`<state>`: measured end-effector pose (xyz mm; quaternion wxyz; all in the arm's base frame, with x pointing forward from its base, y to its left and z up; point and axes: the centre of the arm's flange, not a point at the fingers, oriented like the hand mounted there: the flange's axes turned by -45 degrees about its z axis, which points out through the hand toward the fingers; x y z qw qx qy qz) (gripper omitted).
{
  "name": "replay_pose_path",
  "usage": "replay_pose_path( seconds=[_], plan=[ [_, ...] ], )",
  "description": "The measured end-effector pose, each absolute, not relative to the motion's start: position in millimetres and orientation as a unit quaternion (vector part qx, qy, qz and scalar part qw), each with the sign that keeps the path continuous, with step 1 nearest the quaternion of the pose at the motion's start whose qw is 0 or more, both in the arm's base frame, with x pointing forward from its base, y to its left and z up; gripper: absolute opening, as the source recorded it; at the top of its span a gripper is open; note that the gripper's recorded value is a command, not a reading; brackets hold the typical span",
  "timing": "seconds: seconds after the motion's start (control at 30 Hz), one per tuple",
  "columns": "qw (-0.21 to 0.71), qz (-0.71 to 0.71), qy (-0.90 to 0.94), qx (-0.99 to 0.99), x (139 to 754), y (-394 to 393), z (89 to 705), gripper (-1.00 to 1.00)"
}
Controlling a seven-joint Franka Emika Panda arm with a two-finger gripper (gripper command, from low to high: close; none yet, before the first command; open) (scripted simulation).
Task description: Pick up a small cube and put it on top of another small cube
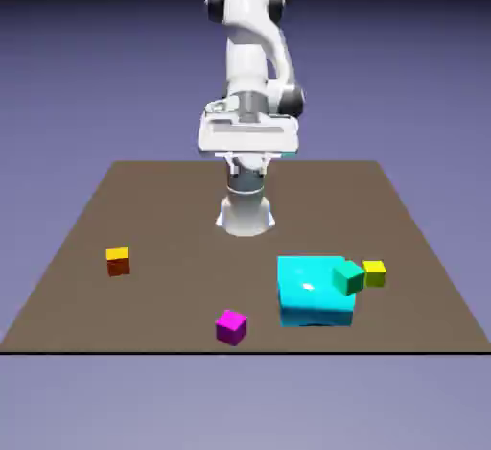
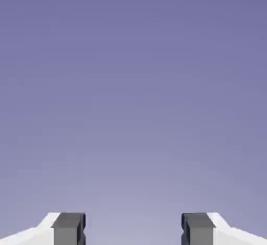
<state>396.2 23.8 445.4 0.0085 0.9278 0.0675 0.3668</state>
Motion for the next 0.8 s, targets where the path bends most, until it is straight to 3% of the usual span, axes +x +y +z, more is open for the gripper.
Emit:
replay_pose_path(
  seconds=[0.27,0.53,0.67,0.8],
  plan=[
    [0.015,0.222,0.348,0.911,405,159,351,0.00],
    [0.007,0.074,0.614,0.786,342,291,246,0.00],
    [-0.001,0.001,0.717,0.698,294,336,193,0.00],
    [-0.002,0.001,0.716,0.698,295,338,159,0.00]
  ],
)
